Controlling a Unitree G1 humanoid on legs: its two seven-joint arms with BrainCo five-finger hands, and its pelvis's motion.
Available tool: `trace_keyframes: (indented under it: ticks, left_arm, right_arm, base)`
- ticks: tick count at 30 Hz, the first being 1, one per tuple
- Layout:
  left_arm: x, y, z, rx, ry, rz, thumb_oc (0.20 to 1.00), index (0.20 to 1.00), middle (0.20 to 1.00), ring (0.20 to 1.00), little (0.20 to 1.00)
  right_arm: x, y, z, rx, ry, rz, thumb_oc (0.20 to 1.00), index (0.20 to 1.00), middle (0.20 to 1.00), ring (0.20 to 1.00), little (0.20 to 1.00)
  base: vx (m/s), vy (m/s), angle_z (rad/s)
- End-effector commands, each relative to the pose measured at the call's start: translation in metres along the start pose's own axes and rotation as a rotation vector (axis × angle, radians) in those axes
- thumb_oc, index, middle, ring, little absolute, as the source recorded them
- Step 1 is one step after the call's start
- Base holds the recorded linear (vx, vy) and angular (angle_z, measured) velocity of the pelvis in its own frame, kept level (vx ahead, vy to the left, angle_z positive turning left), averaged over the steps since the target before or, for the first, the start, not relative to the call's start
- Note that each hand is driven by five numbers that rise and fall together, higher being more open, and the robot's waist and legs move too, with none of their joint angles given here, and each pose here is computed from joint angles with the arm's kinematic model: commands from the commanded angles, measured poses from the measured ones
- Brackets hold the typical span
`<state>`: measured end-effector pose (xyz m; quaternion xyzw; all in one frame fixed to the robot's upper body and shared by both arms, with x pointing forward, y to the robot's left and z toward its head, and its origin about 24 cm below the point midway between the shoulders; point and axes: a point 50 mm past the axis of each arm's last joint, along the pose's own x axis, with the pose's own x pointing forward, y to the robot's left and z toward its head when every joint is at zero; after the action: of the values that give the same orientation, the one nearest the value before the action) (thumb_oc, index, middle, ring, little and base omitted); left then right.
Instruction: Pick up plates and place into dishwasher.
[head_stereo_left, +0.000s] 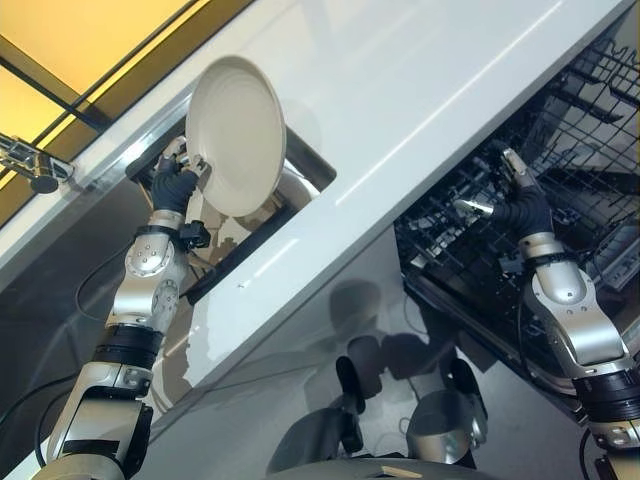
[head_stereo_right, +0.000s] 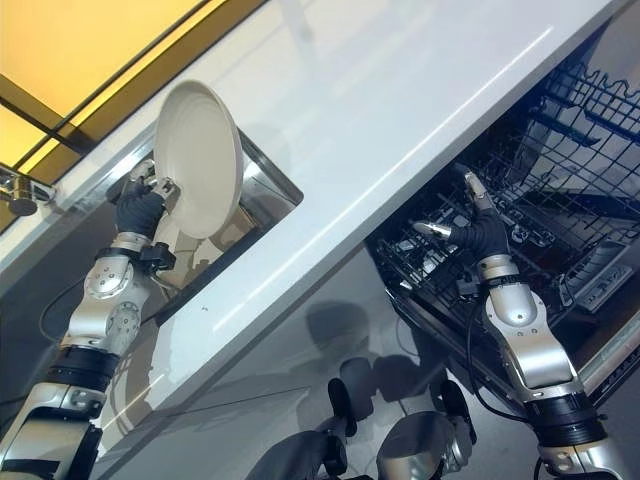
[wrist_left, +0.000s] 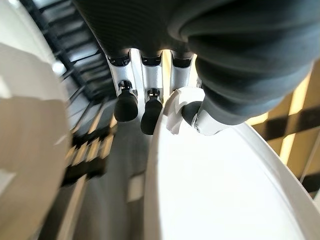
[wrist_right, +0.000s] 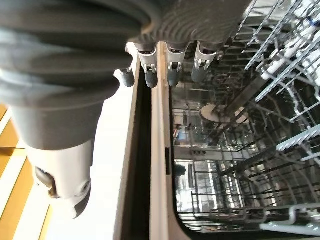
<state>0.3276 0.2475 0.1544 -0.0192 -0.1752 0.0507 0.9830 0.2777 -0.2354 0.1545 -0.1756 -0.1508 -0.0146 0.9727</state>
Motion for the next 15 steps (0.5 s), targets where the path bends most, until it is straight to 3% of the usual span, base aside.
trace_keyframes:
  ticks: [1, 10, 15]
  left_arm:
    - [0.001, 0.029, 0.034, -0.078, -0.210, 0.167, 0.200, 0.200, 0.200, 0.200, 0.200]
    - [-0.015, 0.030, 0.048, -0.163, -0.348, 0.203, 0.200, 0.200, 0.200, 0.200, 0.200]
    - [-0.020, 0.019, 0.061, -0.095, -0.413, 0.170, 0.200, 0.200, 0.200, 0.200, 0.200]
  right_arm:
    - [-0.005, 0.003, 0.019, 0.029, -0.149, -0.018, 1.000, 1.000, 1.000, 1.000, 1.000]
    - [-0.005, 0.006, 0.033, 0.062, -0.264, -0.052, 1.000, 1.000, 1.000, 1.000, 1.000]
    - [0.000, 0.012, 0.064, 0.126, -0.424, 0.003, 1.000, 1.000, 1.000, 1.000, 1.000]
  base:
    - [0.01, -0.106, 0.13]
    - [-0.02, -0.168, 0.07]
    - [-0.04, -0.203, 0.06]
